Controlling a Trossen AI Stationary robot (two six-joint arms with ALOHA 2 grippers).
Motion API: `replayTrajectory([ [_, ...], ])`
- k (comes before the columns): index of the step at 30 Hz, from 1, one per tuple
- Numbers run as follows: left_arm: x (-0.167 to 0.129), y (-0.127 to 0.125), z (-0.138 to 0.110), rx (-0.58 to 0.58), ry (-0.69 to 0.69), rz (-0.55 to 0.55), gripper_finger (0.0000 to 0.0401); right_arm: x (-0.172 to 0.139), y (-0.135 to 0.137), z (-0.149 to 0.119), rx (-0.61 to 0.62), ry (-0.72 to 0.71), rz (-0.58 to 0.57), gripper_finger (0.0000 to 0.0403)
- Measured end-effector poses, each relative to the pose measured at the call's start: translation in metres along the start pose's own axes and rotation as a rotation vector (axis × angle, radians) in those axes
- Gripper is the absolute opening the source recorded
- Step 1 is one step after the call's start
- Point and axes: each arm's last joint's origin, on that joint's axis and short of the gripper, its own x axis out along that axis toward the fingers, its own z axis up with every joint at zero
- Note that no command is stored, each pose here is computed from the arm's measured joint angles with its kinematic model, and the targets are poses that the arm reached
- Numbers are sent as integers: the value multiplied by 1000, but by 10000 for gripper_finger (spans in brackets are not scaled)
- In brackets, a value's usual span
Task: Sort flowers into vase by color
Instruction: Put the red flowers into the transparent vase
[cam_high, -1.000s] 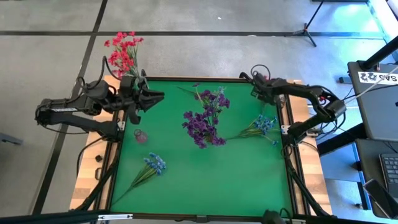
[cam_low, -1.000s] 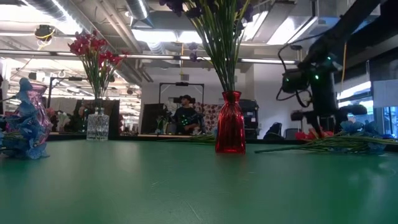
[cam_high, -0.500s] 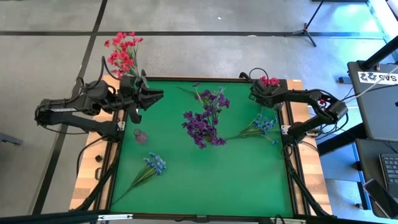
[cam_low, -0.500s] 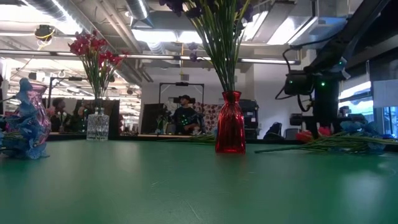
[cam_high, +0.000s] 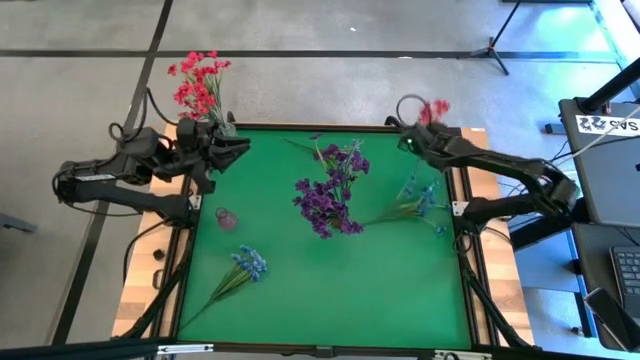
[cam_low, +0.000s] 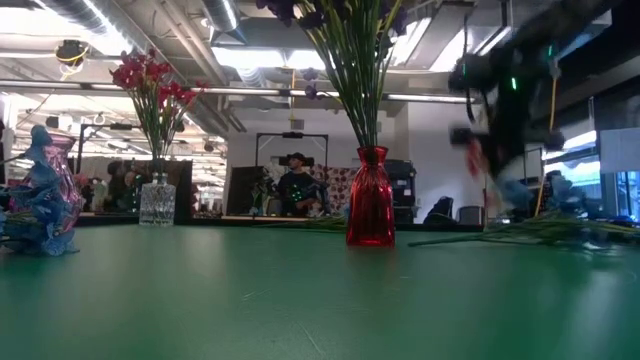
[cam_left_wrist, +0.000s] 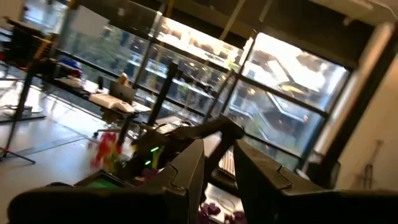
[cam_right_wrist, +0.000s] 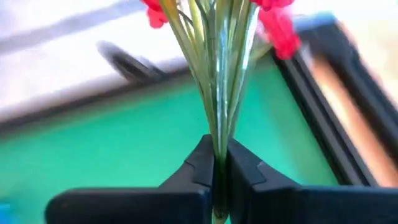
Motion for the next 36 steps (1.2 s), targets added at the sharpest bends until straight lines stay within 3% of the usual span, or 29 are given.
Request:
replayTrajectory([
  [9,-5,4,0,-30,-8,94,88,-121,28,74,-94,-312,353,8],
  [13,-2,8,-8,-43,38,167,118,-178,38,101,-196,-401,520,8],
  [17,6,9,-11,-48,29,209,154,-216,45,121,-297,-430,700,6],
  [23,23,-1,-7,-93,-55,64,186,-256,58,134,-349,-420,1072,6],
  [27,37,-3,-10,-106,-93,29,192,-272,71,133,-374,-388,1310,5],
  [33,62,-6,-20,-132,-123,-12,205,-282,91,121,-422,-328,1537,4],
  [36,72,-7,-25,-128,-121,-13,211,-287,105,114,-386,-327,1635,4],
])
